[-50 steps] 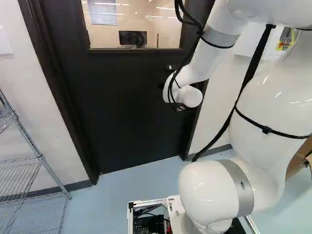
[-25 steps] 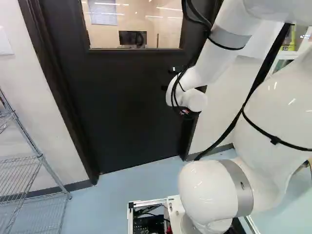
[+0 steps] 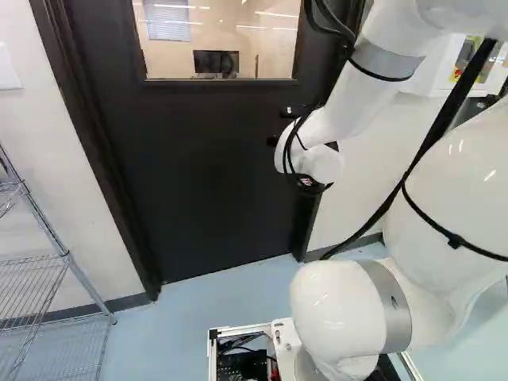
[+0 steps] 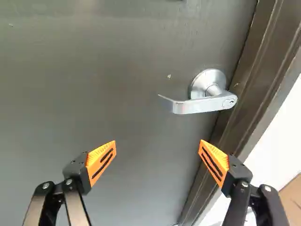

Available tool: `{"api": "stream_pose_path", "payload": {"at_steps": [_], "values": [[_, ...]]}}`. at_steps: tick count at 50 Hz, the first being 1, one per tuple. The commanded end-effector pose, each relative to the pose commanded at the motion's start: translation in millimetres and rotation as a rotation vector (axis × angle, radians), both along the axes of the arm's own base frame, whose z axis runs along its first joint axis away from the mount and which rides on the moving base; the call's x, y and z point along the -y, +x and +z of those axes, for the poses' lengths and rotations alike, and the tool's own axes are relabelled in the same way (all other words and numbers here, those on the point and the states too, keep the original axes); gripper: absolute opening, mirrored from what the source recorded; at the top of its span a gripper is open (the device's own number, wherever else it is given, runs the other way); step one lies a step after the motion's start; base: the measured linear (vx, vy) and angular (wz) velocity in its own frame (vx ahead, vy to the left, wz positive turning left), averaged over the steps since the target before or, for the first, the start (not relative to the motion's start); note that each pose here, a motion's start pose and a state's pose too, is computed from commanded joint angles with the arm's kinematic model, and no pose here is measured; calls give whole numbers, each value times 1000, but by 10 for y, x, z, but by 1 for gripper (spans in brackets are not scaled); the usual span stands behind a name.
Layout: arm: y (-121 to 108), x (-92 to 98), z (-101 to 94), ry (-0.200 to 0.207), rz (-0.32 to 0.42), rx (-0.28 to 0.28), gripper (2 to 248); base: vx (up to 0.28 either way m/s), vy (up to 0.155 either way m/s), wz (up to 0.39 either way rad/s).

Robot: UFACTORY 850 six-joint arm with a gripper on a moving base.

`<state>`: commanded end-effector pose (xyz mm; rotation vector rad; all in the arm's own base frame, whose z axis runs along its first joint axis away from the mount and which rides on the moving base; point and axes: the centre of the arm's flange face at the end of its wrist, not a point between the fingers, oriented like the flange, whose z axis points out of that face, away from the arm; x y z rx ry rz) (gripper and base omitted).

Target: Open the door and move inside

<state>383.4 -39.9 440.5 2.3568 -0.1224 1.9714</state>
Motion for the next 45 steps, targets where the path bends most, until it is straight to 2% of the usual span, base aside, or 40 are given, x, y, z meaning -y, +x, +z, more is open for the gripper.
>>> {"api": "stream_pose_path", "payload": {"at_steps": [45], "values": [[43,1,451,-11,1,110,247,0,0,0]]}}
